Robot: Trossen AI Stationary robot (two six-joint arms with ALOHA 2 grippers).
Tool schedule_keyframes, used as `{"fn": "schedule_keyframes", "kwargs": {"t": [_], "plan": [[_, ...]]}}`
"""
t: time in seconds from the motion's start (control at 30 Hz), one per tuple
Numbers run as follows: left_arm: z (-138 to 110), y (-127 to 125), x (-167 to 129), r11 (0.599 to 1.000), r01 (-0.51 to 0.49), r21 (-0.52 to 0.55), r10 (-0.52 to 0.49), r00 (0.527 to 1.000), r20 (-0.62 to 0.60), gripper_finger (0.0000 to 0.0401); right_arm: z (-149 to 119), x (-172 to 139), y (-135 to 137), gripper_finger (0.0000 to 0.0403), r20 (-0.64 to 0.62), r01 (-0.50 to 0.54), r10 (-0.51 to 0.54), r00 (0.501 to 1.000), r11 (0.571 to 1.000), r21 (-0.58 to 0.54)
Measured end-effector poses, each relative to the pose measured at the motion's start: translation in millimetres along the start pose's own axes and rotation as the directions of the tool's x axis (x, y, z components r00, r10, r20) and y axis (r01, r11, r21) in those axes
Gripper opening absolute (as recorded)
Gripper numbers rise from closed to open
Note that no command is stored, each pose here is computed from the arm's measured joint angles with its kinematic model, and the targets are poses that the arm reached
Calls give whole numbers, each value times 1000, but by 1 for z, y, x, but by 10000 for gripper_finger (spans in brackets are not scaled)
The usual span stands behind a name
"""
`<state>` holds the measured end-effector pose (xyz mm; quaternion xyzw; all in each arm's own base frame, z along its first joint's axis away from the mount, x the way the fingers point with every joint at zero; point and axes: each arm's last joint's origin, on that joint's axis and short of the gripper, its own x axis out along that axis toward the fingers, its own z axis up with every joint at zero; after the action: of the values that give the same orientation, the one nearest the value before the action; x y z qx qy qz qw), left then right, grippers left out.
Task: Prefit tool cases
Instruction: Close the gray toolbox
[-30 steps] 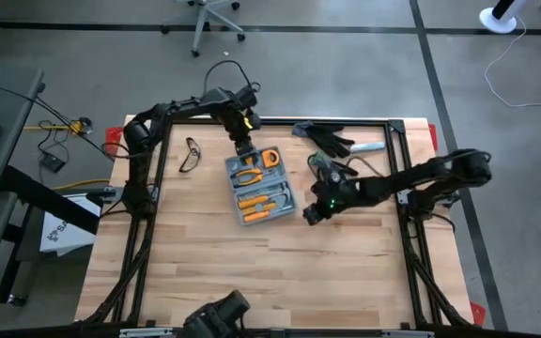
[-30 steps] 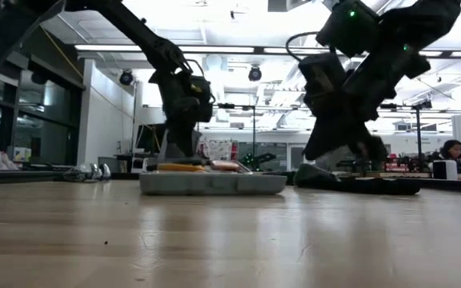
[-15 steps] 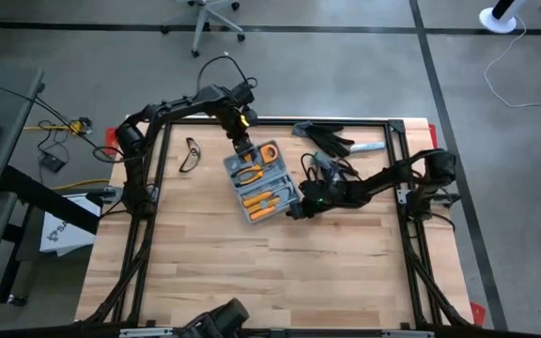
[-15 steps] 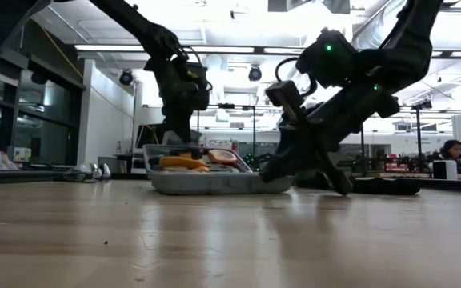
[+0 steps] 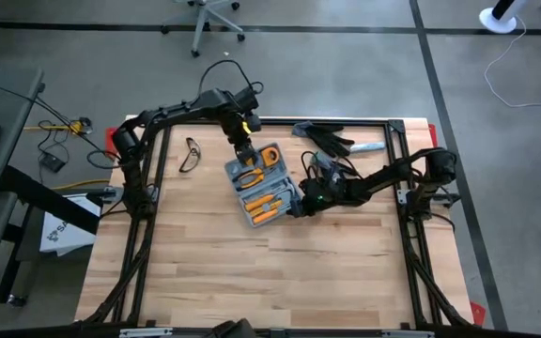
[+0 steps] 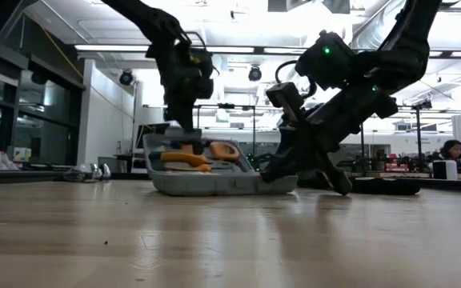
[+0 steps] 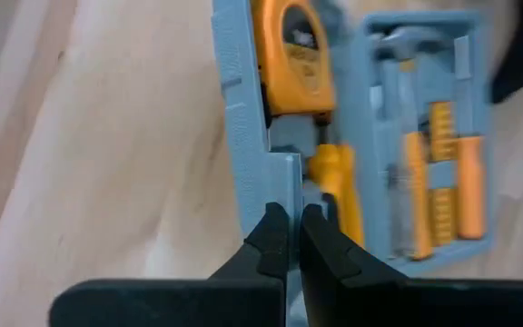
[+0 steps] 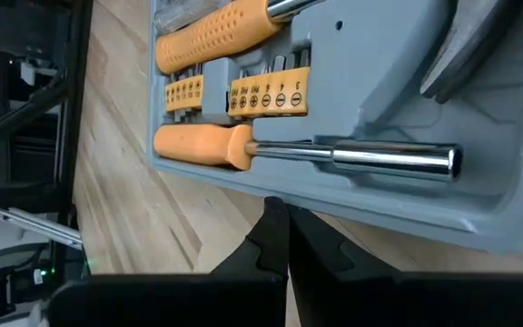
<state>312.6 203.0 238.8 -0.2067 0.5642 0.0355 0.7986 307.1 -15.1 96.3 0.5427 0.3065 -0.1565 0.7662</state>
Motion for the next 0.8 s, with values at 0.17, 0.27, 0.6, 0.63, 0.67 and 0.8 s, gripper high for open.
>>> {"fn": "schedule_keyframes", "kwargs": {"t": [0.17,0.27,0.6,0.63,0.67,0.8], "plan": [[-1,-15,-17,999,50,-19,-48,997,54,1,0,0,-2,0,5,19,-19,1000,1000,-2],[0,-29,-21,994,111,-24,-109,991,78,1,1,0,-3,0,16,35,-35,999,999,0],[16,-101,32,975,202,91,-205,978,30,1,10,-3,-7,0,39,50,-51,998,999,17],[16,-107,43,975,198,100,-201,979,19,1,11,-6,-5,0,42,49,-50,998,999,16],[15,-112,54,976,193,104,-195,981,9,1,10,-9,-5,0,41,64,-64,997,998,14],[0,-123,100,983,156,101,-150,986,-69,0,-1,-33,4,0,23,169,-168,985,985,-44]]}}
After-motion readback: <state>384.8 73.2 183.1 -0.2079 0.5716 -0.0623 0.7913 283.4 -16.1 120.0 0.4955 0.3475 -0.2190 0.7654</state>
